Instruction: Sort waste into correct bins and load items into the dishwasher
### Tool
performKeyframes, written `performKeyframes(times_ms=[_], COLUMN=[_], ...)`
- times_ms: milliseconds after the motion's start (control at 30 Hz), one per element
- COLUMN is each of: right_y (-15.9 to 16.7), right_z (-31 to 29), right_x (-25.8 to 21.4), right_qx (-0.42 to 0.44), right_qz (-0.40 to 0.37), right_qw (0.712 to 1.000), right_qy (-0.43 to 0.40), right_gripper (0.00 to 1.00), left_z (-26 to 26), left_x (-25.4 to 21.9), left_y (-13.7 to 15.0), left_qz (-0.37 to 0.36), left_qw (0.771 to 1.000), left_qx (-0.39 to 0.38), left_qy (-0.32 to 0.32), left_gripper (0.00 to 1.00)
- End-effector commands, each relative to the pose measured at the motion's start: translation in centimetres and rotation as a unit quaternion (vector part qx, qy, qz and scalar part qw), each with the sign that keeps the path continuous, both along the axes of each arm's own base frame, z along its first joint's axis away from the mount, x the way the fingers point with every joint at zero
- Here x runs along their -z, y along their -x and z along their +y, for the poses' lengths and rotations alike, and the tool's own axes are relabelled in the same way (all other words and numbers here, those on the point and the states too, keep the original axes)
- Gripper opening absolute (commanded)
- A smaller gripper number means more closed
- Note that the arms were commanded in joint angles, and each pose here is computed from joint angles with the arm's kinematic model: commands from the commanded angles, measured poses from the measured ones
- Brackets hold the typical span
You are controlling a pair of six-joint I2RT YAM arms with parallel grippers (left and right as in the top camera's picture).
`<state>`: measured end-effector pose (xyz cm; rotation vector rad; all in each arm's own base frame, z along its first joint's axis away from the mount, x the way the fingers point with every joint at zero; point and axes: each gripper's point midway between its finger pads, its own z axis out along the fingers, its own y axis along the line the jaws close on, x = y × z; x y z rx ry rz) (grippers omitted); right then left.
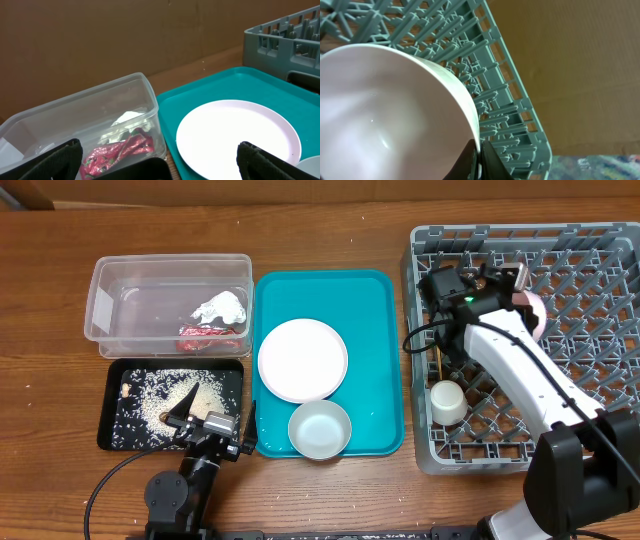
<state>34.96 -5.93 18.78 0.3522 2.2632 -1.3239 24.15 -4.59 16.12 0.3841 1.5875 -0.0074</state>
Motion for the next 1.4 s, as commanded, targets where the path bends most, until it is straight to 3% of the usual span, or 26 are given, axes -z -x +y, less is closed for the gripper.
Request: performKeyframes(times_ms=[0,167,533,1067,1367], right_y=[0.0,0.5,0.7,-0.6,-1.1], right_z=[0.3,-1.0,-4.6,-1.5,-0.4], right_x=[-1.2,-3.8,-1.3,2.3,-0.4], right_qx=[-0.003,0.009,0.069,0.020,-0.007], right_qz=[-0.017,-0.038,-0.027,0.045,0.029], right_qw=[1.000,0.996,0.997,0.997,0.991], right_qy=[0.024,0.085,0.037,0.058,0.129], right_gripper=[0.04,0.04,0.04,0.04,0.04], left_z=[0.4,0.3,0.3,0.3,0.3], left_x=[0.0,0.0,0.0,0.0,0.0], left_y=[-0.1,0.0,0.0,0.0,0.0], left_qz=[-0.005,-0.005,-0.005,-0.005,-0.005], left_qw=[1.000,1.000,1.000,1.000,1.000], left_qx=[-0.007,-0.007,-0.007,-0.007,-0.007], left_qy=[-0.007,-0.007,-0.007,-0.007,-0.007], left_gripper=[1.00,1.00,1.00,1.00,1.00])
